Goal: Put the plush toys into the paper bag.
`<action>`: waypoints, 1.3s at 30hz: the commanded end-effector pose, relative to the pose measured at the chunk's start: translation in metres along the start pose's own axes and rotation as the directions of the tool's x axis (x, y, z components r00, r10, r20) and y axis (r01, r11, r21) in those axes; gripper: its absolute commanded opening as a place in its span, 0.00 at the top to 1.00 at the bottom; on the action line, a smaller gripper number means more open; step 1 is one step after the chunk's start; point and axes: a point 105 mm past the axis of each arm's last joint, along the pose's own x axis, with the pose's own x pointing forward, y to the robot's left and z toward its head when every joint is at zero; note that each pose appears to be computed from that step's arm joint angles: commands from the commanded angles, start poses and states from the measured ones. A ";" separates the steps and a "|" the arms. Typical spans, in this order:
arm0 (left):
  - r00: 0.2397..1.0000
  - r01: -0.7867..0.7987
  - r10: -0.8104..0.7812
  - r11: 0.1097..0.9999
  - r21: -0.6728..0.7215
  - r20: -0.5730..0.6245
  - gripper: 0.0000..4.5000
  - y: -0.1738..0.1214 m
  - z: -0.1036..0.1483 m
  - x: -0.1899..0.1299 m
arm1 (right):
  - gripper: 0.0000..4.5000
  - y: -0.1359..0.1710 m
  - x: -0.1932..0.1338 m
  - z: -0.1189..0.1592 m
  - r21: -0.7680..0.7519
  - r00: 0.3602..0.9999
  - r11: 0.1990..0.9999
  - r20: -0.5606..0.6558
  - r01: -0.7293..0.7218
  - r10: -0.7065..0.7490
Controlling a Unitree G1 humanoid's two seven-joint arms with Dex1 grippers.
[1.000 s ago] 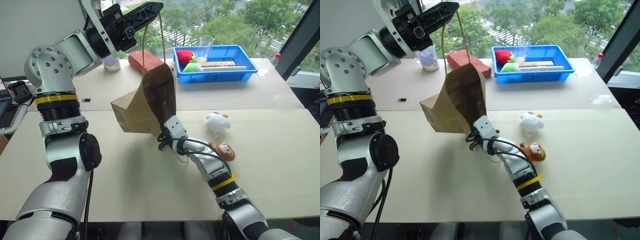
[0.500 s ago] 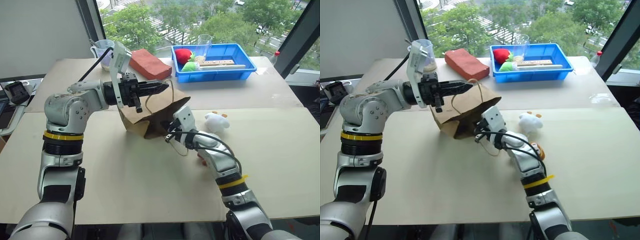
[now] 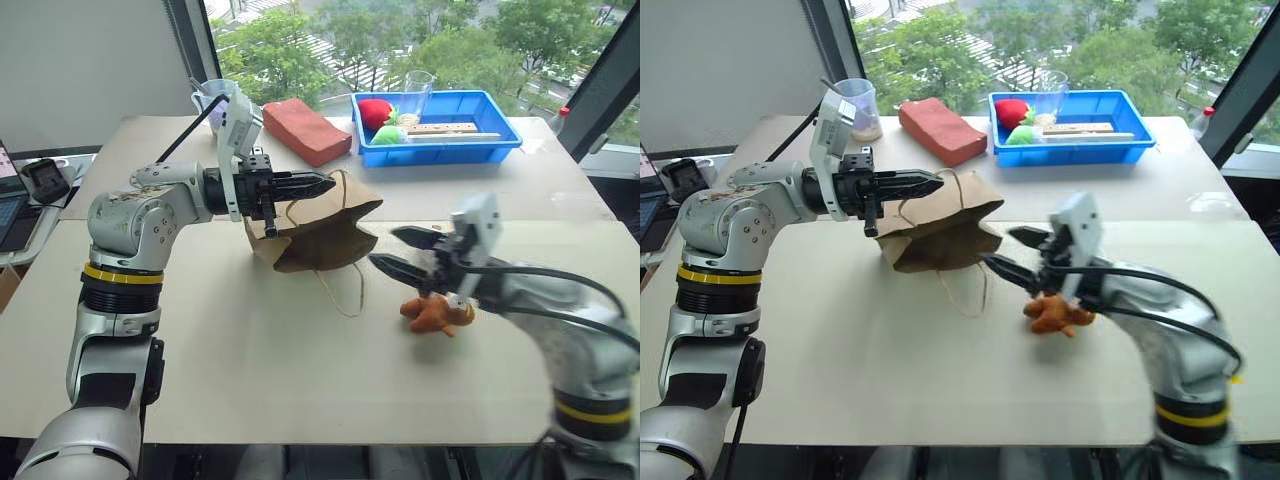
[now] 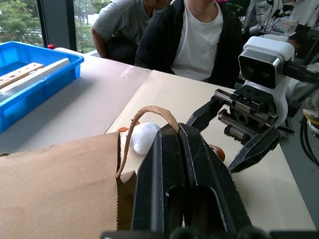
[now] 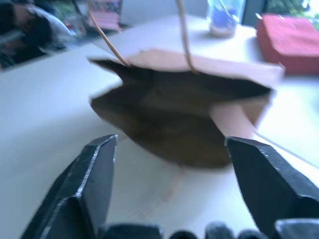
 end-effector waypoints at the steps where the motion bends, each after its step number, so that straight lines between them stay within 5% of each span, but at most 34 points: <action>1: 1.000 0.013 -0.014 0.999 0.047 0.022 1.00 -0.002 0.011 -0.001 | 0.01 -0.008 -0.021 -0.026 -0.031 0.992 0.999 -0.122 0.034 -0.037; 7: 1.000 0.018 -0.018 0.999 0.045 0.021 1.00 -0.002 0.009 0.003 | 0.01 -0.029 -0.026 -0.088 0.047 0.949 0.983 -0.272 0.178 -0.159; 12: 1.000 0.014 -0.015 0.999 0.045 0.018 1.00 -0.002 0.009 0.002 | 0.01 -0.027 -0.017 -0.100 0.081 0.952 0.979 -0.262 0.186 -0.160; 20: 1.000 -0.001 0.000 0.999 0.046 0.013 1.00 -0.003 0.010 -0.003 | 0.55 -0.029 -0.014 -0.096 0.068 0.960 0.981 -0.225 0.184 -0.165; 26: 1.000 -0.013 0.012 0.999 0.050 0.003 1.00 -0.002 0.010 -0.006 | 0.97 -0.032 -0.008 -0.061 -0.006 0.980 0.990 -0.142 0.140 -0.140; 32: 1.000 -0.014 0.014 0.999 0.044 0.011 1.00 -0.002 0.013 -0.004 | 0.99 0.012 0.028 0.017 -0.054 0.996 0.995 0.025 -0.084 0.086; 39: 0.995 -0.013 0.014 1.000 -0.012 0.097 1.00 0.000 0.027 0.007 | 0.99 0.036 0.075 0.025 -0.042 0.986 0.987 0.036 -0.158 0.160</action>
